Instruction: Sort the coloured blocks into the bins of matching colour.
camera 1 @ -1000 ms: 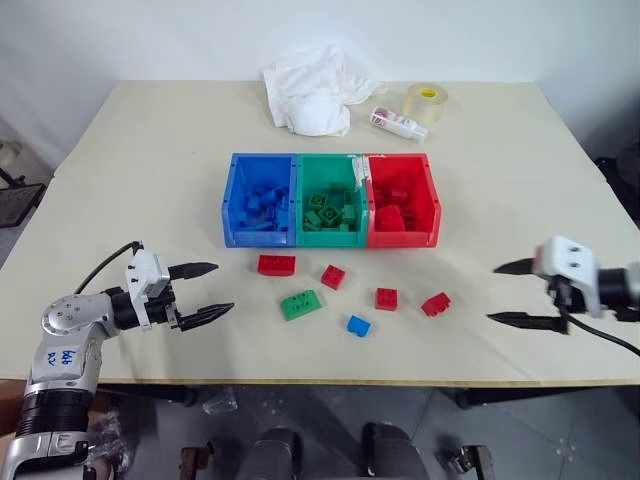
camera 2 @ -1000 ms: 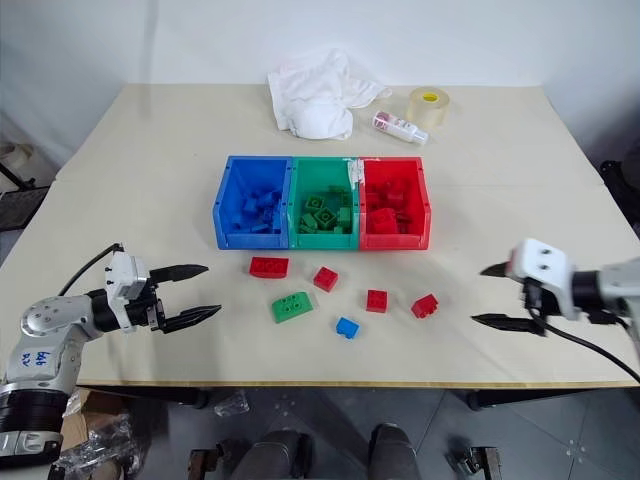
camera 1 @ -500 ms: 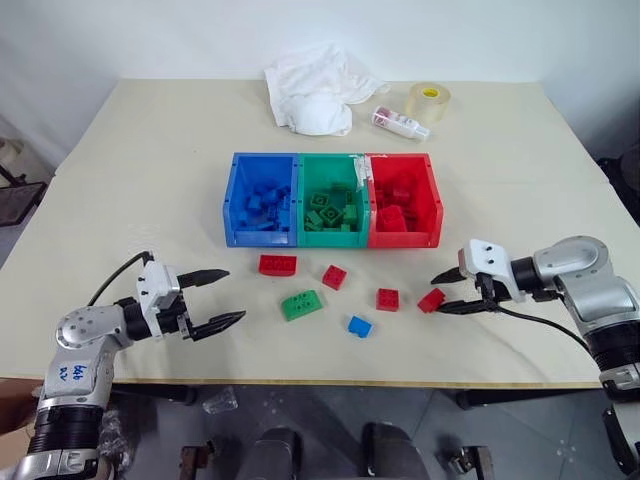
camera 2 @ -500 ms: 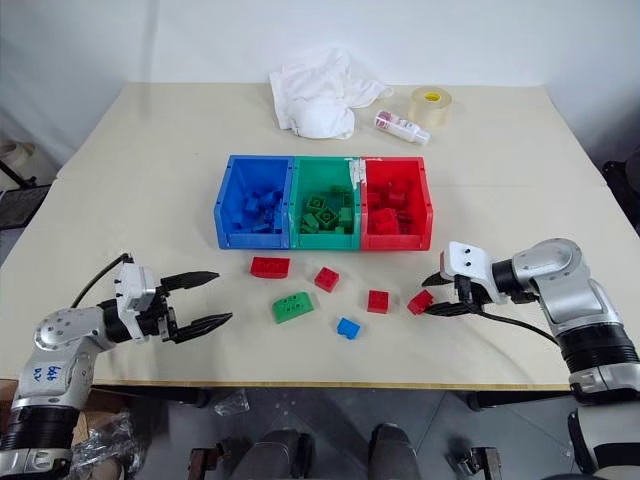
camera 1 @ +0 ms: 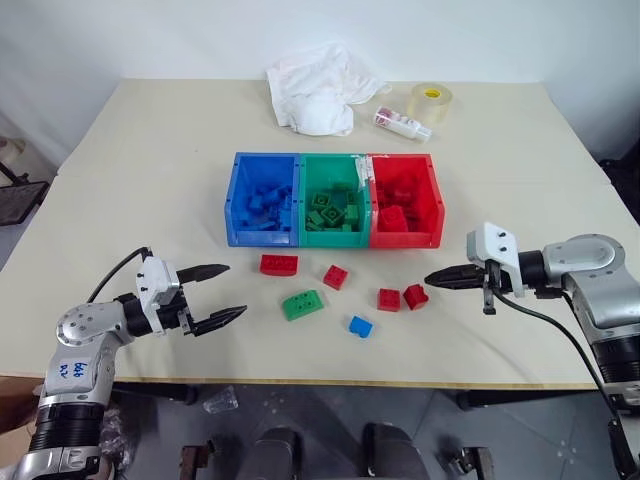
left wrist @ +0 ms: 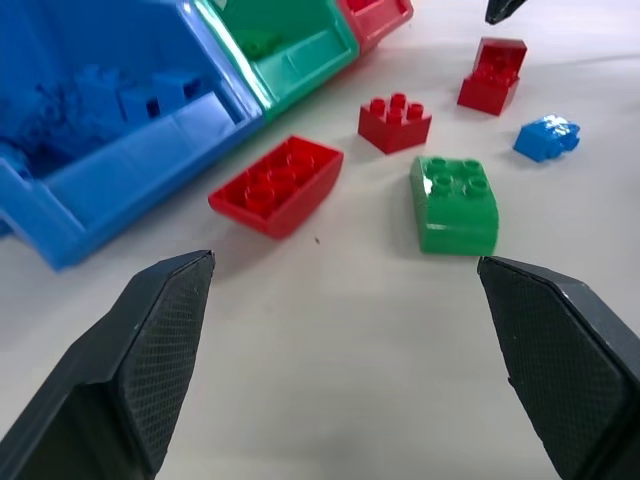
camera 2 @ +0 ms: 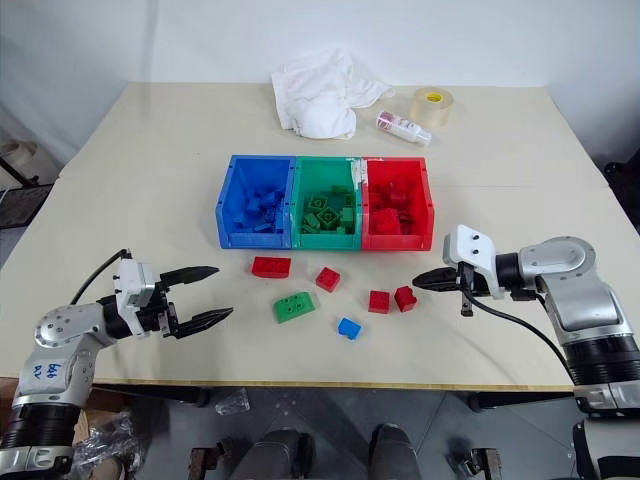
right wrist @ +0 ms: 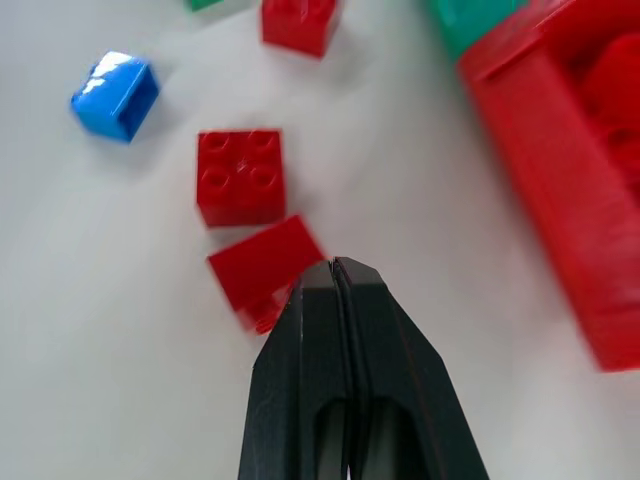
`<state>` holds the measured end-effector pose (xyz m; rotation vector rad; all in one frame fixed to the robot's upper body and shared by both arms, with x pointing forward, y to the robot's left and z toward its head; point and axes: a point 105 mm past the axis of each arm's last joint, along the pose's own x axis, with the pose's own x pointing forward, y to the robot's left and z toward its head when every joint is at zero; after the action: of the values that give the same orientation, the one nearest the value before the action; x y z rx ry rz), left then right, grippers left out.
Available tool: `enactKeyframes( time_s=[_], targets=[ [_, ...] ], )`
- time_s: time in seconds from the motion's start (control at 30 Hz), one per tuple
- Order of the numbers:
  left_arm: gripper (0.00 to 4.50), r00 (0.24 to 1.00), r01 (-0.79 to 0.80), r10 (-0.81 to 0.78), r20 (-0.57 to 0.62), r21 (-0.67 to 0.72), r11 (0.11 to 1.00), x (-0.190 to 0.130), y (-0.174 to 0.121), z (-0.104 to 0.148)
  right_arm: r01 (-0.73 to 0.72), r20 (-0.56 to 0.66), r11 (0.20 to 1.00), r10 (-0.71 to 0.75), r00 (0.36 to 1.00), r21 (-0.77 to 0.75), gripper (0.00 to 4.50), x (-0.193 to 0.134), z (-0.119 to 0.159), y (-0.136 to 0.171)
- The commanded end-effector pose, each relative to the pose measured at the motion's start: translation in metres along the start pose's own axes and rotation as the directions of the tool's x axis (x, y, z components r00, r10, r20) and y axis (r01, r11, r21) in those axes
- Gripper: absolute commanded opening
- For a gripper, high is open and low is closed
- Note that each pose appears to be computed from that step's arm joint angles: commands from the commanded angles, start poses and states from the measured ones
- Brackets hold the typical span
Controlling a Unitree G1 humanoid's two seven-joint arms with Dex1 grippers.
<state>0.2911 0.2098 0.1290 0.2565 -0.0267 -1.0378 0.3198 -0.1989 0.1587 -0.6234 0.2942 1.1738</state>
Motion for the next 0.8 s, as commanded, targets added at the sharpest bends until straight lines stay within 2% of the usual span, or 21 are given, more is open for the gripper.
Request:
enactKeyframes(
  time_s=[0.03,0.1,0.47,0.5,0.6,0.73,0.8],
  targets=[
    [4.50,1.000,-0.003,0.003,0.017,0.007,1.000,0.000,0.003,0.003,0.025,-0.003,0.999,-0.025,1.000,0.023,0.18,-0.011,0.007,0.001],
    [4.50,1.000,-0.002,0.001,0.018,0.008,1.000,0.001,0.004,0.003,0.005,-0.013,1.000,-0.004,1.000,0.030,0.59,-0.011,0.008,0.006],
    [4.50,1.000,0.004,-0.005,0.024,0.014,1.000,0.003,0.005,0.004,-0.060,-0.012,0.998,0.061,0.998,0.030,4.35,0.000,0.012,0.021],
    [4.50,1.000,0.005,-0.005,0.024,0.014,1.000,0.003,0.005,0.004,-0.058,-0.021,0.998,0.058,0.998,0.025,4.48,0.004,0.009,0.020],
    [4.50,1.000,0.005,-0.005,0.027,0.015,1.000,0.004,0.005,0.004,-0.090,-0.094,0.996,0.091,0.991,0.019,4.48,0.017,-0.005,0.021],
    [4.50,0.999,0.004,-0.005,0.033,0.017,1.000,0.005,0.004,0.006,-0.084,-0.062,0.996,0.084,0.995,0.003,4.48,0.030,-0.006,0.015],
    [4.50,0.999,0.003,-0.003,0.035,0.018,1.000,0.006,0.004,0.006,-0.068,-0.037,0.998,0.068,0.997,0.003,4.08,0.033,-0.004,0.011]
  ],
)
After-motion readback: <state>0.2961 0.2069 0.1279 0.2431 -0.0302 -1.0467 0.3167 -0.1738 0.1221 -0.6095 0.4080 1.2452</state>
